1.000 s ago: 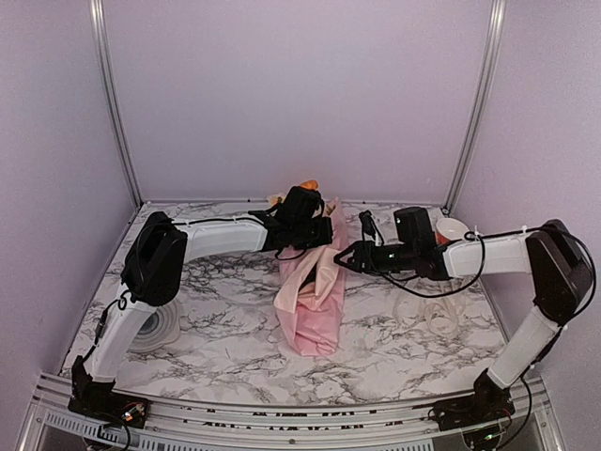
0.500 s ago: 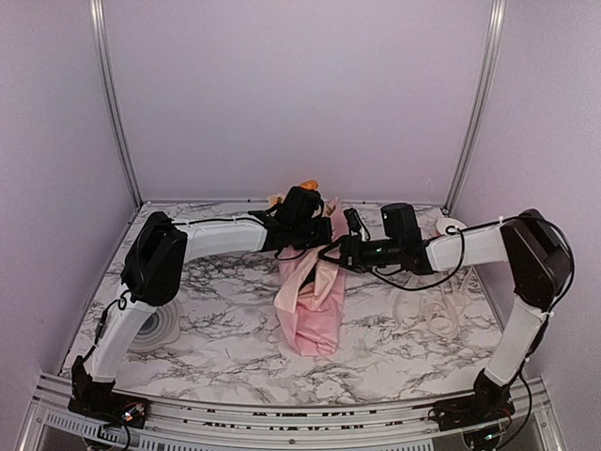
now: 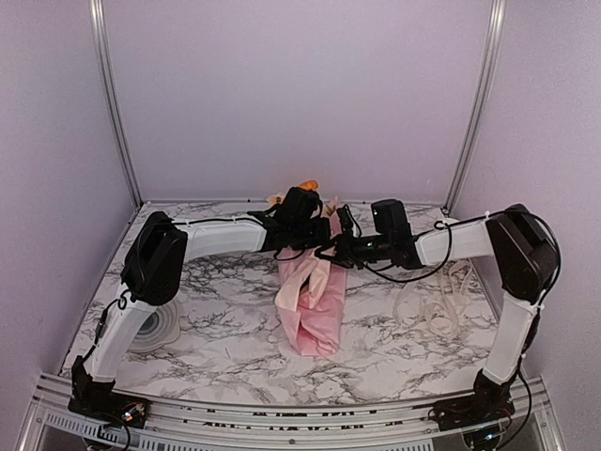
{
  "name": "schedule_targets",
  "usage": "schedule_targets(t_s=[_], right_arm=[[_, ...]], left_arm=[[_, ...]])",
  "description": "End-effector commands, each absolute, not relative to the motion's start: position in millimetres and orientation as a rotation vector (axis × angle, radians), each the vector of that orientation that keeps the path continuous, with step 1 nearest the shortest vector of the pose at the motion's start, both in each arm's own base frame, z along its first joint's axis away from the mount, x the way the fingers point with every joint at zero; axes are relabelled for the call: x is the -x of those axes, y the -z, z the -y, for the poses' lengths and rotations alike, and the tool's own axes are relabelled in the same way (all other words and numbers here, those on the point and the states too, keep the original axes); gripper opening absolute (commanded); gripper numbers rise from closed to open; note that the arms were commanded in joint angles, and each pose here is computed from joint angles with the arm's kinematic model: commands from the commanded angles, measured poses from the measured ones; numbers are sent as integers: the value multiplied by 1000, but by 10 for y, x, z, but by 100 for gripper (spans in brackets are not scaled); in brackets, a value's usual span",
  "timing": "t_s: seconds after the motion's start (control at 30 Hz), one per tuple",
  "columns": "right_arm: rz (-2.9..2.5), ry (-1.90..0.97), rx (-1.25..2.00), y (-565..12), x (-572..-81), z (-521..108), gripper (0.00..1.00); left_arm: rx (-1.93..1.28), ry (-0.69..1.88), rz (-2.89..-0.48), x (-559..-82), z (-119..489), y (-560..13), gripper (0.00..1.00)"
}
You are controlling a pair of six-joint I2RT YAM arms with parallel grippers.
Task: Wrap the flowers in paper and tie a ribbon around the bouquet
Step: Fold the two-thirds-folded wrapping paper at the center of the board.
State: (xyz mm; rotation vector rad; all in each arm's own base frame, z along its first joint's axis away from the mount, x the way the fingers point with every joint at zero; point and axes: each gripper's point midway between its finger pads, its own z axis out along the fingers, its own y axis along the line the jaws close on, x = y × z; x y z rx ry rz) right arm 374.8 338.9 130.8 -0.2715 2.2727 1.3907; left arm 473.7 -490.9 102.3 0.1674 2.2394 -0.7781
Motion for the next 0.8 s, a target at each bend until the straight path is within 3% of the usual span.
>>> schedule_targets(t_s=[0.0, 0.17, 0.43, 0.6, 0.67, 0.77], right_arm=[[-2280, -1404, 194, -1240, -3847, -3311, 9], [-2271, -1452, 173, -1176, -3838, -3238, 0], [-2247, -1495, 181, -1148, -3861, -3210, 1], [-2176, -1537, 229, -1322, -3824, -3251, 42], [-2163, -1540, 247, -1364, -3820, -3288, 48], [-2194, -1531, 265, -1301, -3828, -3368, 50]], left_arm=[[-217, 702, -2309, -4657, 4822, -663, 0], [-232, 670, -2291, -4680, 4789, -736, 0], [-267, 614, -2265, -4699, 4726, -837, 0], [-277, 639, -2279, -4678, 4773, -765, 0], [-273, 653, -2278, -4681, 4789, -751, 0], [-275, 679, -2273, -4674, 4823, -759, 0]])
